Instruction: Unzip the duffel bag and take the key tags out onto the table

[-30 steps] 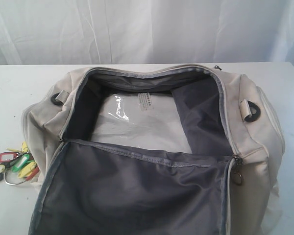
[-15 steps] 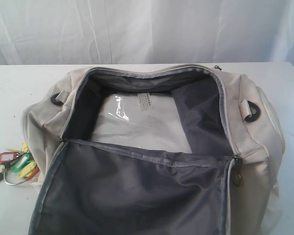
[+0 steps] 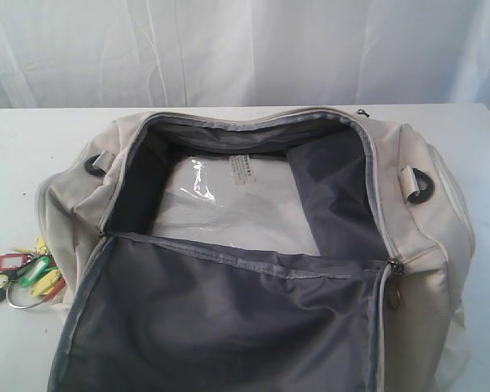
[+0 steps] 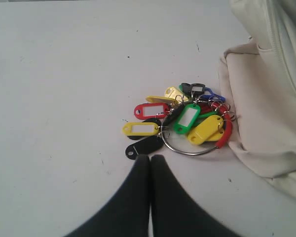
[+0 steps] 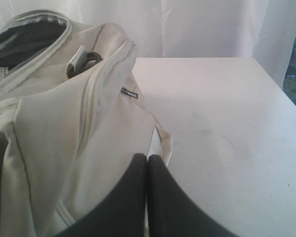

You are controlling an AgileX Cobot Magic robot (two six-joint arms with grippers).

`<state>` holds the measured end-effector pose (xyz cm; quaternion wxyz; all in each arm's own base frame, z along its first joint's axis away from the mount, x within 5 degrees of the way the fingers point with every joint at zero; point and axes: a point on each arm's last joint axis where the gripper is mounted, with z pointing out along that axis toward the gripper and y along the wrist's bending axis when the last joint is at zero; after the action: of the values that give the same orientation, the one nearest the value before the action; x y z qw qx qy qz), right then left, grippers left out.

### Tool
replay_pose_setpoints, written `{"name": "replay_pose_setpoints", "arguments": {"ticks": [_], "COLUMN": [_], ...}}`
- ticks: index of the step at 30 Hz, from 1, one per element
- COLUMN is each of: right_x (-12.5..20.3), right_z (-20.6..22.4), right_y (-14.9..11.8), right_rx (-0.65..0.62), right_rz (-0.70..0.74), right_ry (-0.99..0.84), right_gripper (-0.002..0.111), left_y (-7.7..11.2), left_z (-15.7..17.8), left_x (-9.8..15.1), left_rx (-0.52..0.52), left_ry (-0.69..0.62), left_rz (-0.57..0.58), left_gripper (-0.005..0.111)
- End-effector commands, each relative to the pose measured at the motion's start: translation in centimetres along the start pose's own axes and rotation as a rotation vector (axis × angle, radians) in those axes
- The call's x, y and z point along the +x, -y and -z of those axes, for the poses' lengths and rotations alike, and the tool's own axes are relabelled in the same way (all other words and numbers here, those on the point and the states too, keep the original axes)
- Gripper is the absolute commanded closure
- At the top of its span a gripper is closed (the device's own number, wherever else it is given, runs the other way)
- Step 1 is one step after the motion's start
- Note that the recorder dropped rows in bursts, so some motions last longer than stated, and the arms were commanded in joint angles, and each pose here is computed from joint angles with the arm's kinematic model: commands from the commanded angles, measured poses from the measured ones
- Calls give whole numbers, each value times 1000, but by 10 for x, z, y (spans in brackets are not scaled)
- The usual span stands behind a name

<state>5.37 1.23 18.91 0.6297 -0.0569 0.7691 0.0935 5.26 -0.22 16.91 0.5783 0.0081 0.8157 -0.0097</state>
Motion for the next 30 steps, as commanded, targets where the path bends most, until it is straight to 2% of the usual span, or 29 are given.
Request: {"name": "replay_pose_setpoints", "arguments": {"ticks": [1,30], "right_x": [0,0], "right_z": [0,0], "right_y": [0,0], "right_rx": [-5,-5], "right_rz": [-2,-19], "right_ry": [16,16], "right_gripper": [108,108], "left_y": [0,0], "left_z": [0,0], "left_x": [0,0], "left_rx": [0,0], "left_ry": [6,6], "left_rz": [12,12], "left_gripper": [107,107]}}
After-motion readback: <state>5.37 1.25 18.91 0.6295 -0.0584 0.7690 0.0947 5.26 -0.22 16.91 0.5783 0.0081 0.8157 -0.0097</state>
